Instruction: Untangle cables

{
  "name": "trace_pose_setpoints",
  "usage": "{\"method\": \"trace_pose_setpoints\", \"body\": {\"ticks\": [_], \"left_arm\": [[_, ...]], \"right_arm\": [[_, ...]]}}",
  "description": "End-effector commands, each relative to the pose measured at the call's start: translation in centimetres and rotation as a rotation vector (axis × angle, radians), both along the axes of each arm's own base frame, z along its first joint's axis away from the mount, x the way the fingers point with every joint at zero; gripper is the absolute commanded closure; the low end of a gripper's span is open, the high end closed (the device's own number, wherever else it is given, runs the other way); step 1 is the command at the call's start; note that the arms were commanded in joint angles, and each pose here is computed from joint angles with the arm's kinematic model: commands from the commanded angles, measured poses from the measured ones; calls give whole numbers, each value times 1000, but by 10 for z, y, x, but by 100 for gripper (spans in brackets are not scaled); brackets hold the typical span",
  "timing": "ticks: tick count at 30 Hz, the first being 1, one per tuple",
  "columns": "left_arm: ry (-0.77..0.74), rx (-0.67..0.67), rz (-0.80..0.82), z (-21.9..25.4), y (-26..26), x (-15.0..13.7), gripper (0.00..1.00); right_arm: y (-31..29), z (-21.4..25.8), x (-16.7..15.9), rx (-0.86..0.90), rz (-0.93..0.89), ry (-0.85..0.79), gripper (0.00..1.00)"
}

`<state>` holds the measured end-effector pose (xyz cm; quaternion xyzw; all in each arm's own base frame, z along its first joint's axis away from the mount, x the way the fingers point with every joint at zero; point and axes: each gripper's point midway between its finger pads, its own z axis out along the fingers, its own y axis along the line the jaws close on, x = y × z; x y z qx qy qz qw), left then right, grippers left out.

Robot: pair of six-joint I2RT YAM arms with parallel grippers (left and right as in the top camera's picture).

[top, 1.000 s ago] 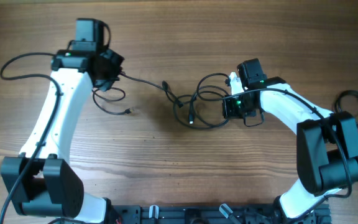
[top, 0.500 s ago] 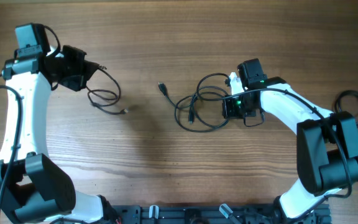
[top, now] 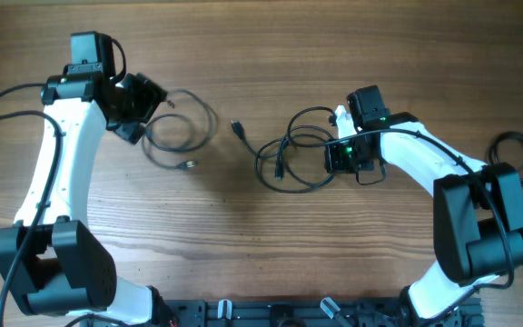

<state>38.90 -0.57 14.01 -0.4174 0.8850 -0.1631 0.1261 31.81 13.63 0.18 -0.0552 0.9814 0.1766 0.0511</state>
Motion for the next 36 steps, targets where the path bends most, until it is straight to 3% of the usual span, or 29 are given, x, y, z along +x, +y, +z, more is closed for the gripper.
{"method": "trace_pose_setpoints", "body": {"ticks": [1, 5, 11, 14, 16, 17, 25, 27, 28, 29, 31, 32, 36], "left_arm": [[-3, 71, -114, -7, 4, -1, 0], [12, 79, -144, -9, 4, -6, 0], [59, 74, -151, -12, 2, -17, 0], [70, 72, -151, -13, 2, -19, 0], [74, 71, -156, -14, 1, -20, 0], [77, 71, -159, -15, -1, -21, 0], [106, 83, -281, -31, -28, -34, 2], [104, 85, -299, -33, -35, -34, 17], [97, 86, -310, -33, -39, -33, 39], [94, 87, -317, -33, -41, -33, 52], [85, 88, -329, -34, -46, -32, 92], [83, 89, -334, -35, -48, -31, 96], [80, 90, -352, -35, -54, -31, 96]], "right_arm": [[-4, -5, -1, -21, -3, 3, 96], [5, 4, 7, 30, 5, -17, 92], [19, 37, 21, 95, 18, -17, 54], [21, 55, 29, 94, 42, -31, 48], [22, 64, 37, 90, 45, -56, 20], [21, 67, 42, 85, 42, -72, 16], [25, 62, 30, 93, -3, -5, 18], [33, 62, 24, 128, 13, 16, 20], [38, 62, 20, 146, 22, 26, 24], [39, 60, 18, 145, 15, 36, 26], [44, 57, 12, 142, 23, 51, 35], [46, 56, 11, 141, 30, 54, 38], [64, 58, 12, 158, -4, 53, 45]]}}
